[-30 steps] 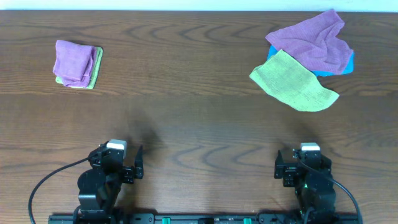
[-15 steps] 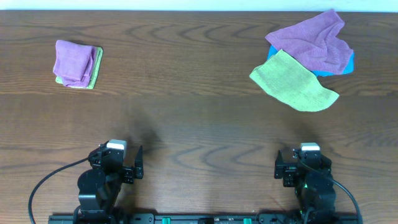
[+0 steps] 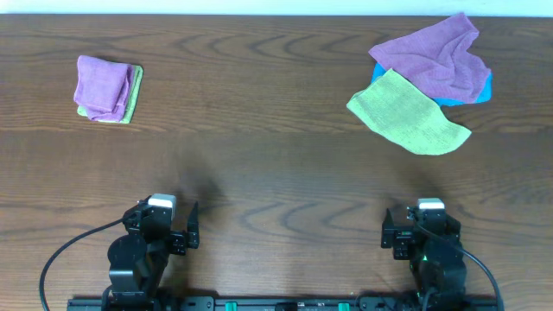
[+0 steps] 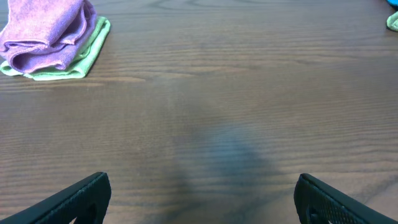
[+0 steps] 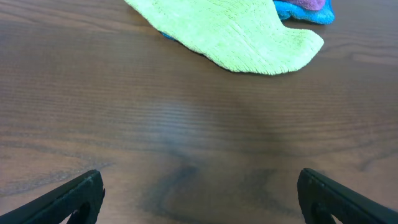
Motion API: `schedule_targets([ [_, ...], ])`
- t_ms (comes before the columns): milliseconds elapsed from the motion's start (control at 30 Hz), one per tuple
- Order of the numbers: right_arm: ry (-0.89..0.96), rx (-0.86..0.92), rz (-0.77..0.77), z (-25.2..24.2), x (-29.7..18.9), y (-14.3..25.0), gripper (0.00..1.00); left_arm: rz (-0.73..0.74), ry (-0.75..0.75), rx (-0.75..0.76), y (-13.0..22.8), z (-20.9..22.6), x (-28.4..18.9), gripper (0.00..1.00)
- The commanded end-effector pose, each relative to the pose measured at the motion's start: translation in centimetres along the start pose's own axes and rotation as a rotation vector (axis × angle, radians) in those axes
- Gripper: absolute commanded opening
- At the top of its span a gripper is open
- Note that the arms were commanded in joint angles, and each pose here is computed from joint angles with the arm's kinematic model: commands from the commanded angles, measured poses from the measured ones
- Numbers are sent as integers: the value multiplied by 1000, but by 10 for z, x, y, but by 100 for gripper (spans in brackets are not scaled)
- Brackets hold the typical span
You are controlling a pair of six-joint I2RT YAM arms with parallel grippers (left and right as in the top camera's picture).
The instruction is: Fold the cloth
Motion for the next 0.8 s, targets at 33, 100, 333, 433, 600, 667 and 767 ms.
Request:
schedule_targets([
  [33,1,-5,-7,0,0,0,99,7,-10,-6,5,2,2,95],
  [100,1,-5,-7,0,0,0,99,7,-10,-6,5,2,2,95],
  [333,-99,90,-144,13,-3,-33,99,7,-10,-6,5,2,2,95],
  [433,-217,145,-232,29,-10,-54,99,7,-10,-6,5,2,2,95],
  [600,-239,194,-289,30,-14,-68,99,7,-11,-6,5,2,2,95],
  [667,-236,211,-315,28,-16,-74,99,7,-10,-6,5,2,2,95],
  [767,-218,226,-425,21,-24,-98,99,7,-10,-6,5,2,2,95],
])
Point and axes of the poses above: each gripper's point midway between its finger pads, its own x axis out along the fingers, its own z axis along the line the jaws close on, y = z × x, the point moved 1 cm from there along -x, back along the fingers, and after that the axes turned 6 degrees about -x, right-handed, at the moved point
